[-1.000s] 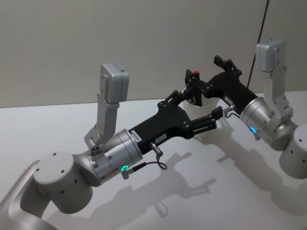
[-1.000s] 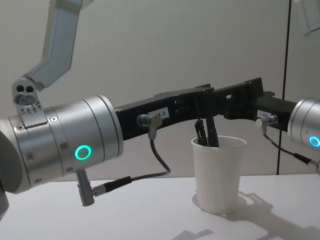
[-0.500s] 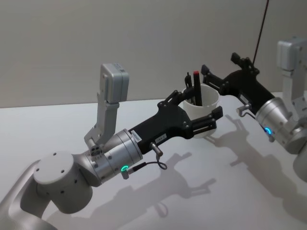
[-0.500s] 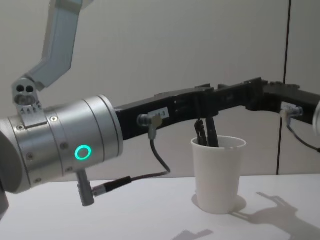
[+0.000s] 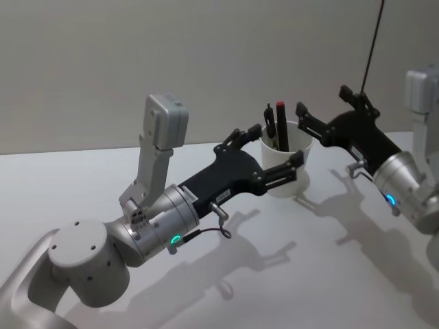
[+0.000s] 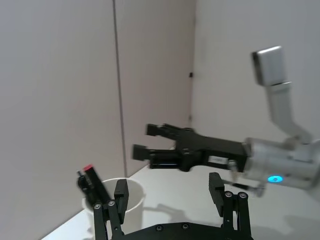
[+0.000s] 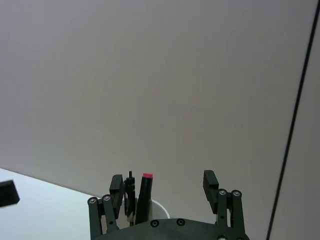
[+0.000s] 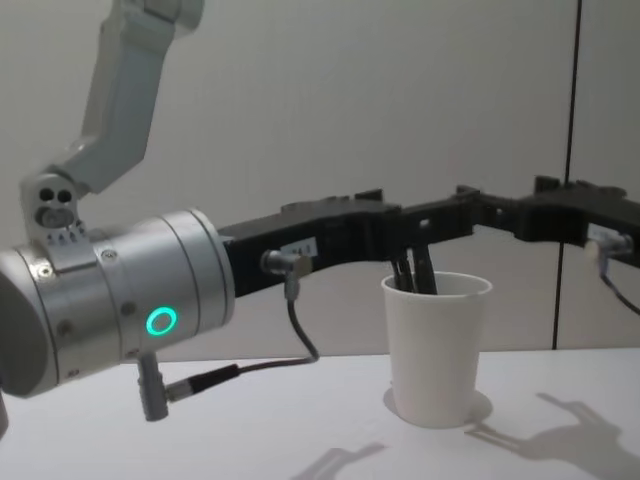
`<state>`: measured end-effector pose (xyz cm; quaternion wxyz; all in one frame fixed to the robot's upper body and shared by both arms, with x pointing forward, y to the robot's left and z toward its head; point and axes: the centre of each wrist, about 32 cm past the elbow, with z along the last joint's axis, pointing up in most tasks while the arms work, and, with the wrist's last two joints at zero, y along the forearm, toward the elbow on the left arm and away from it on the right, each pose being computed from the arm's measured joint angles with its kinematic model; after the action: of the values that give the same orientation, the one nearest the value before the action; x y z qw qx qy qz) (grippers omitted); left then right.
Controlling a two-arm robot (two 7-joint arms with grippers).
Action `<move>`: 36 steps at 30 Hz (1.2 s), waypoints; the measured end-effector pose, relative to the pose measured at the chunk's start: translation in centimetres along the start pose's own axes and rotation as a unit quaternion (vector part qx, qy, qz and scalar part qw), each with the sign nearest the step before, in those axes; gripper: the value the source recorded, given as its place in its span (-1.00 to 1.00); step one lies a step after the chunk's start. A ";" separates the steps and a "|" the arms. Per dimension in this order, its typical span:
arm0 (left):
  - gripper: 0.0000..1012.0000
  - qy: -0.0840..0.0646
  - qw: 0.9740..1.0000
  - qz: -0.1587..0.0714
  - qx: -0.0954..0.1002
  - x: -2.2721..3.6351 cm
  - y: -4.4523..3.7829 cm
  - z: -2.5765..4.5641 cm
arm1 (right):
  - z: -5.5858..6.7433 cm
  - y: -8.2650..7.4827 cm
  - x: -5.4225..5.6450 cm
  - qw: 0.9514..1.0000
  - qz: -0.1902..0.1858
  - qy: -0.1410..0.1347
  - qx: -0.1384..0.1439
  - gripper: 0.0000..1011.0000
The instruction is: Place the pen into the pen holder.
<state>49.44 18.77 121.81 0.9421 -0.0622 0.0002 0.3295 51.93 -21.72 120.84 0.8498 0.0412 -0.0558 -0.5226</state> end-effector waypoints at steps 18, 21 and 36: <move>0.98 -0.080 0.990 0.115 0.029 0.26 0.54 -0.61 | -0.8 -4.9 -1.0 0.999 -0.040 0.000 -0.023 0.98; 0.98 -0.091 0.987 0.129 0.031 0.30 0.62 -0.70 | -0.8 -5.5 -1.1 0.999 -0.045 0.000 -0.026 0.98; 0.98 -0.155 0.965 0.207 0.037 0.51 1.07 -1.16 | -0.9 -7.8 -1.7 0.997 -0.063 -0.002 -0.038 0.98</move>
<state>49.22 19.78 120.52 0.8436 0.0262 -0.1204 0.5226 44.36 -23.75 118.87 0.8159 0.0116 -0.0351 -0.5770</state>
